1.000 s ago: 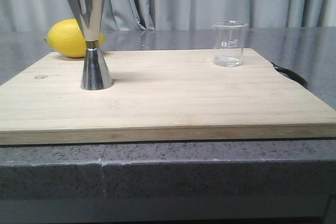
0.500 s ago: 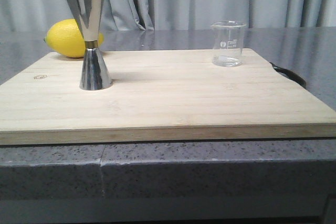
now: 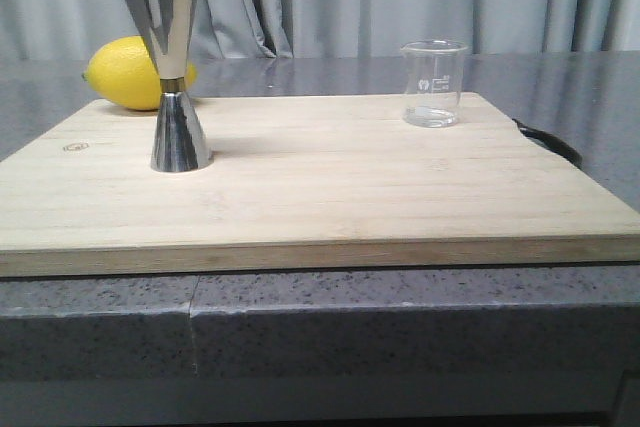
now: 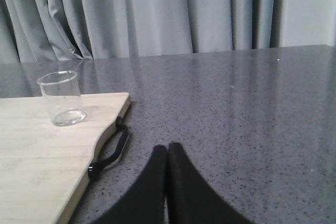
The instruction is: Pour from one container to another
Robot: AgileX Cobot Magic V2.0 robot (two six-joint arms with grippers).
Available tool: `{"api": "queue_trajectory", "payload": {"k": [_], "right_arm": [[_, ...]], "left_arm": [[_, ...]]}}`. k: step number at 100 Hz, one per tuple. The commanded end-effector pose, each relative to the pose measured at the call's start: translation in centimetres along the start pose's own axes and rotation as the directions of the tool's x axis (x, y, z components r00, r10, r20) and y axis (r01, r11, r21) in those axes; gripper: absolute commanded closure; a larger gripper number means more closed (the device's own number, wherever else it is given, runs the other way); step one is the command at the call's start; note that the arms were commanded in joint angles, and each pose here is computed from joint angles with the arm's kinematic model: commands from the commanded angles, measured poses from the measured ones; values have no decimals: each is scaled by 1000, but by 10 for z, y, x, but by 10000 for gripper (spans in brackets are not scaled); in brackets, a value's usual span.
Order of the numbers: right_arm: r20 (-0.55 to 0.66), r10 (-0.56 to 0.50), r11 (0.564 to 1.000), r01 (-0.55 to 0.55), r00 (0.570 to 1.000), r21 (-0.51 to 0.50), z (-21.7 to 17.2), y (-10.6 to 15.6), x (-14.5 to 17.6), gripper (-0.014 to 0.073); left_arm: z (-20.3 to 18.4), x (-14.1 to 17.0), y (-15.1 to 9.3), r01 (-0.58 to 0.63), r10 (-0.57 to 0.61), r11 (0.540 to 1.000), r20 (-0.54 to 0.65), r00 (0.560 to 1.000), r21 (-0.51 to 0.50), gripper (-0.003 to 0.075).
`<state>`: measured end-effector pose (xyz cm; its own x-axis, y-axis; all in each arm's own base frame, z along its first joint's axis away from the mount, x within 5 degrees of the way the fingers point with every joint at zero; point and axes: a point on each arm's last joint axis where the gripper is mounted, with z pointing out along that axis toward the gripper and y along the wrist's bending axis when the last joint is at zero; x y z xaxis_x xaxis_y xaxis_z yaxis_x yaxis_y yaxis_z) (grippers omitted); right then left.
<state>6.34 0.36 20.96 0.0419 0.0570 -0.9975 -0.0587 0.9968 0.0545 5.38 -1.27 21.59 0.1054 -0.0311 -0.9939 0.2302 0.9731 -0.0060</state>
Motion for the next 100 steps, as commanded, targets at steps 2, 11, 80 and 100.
{"api": "queue_trajectory", "payload": {"k": [2,11,80,100], "right_arm": [[44,-6,1000,6,999,3,0,0,3,665],[70,-6,1000,6,998,1,-3,0,1,665],[66,-6,1000,6,998,5,-8,-1,4,665],[66,-6,1000,6,998,5,-8,-1,4,665]], "left_arm": [[-2,-4,0,16,-16,1000,91,996,4,739],[-2,-4,0,16,-16,1000,91,996,4,739],[-2,-4,0,16,-16,1000,91,996,4,739],[-2,-4,0,16,-16,1000,91,996,4,739]]}}
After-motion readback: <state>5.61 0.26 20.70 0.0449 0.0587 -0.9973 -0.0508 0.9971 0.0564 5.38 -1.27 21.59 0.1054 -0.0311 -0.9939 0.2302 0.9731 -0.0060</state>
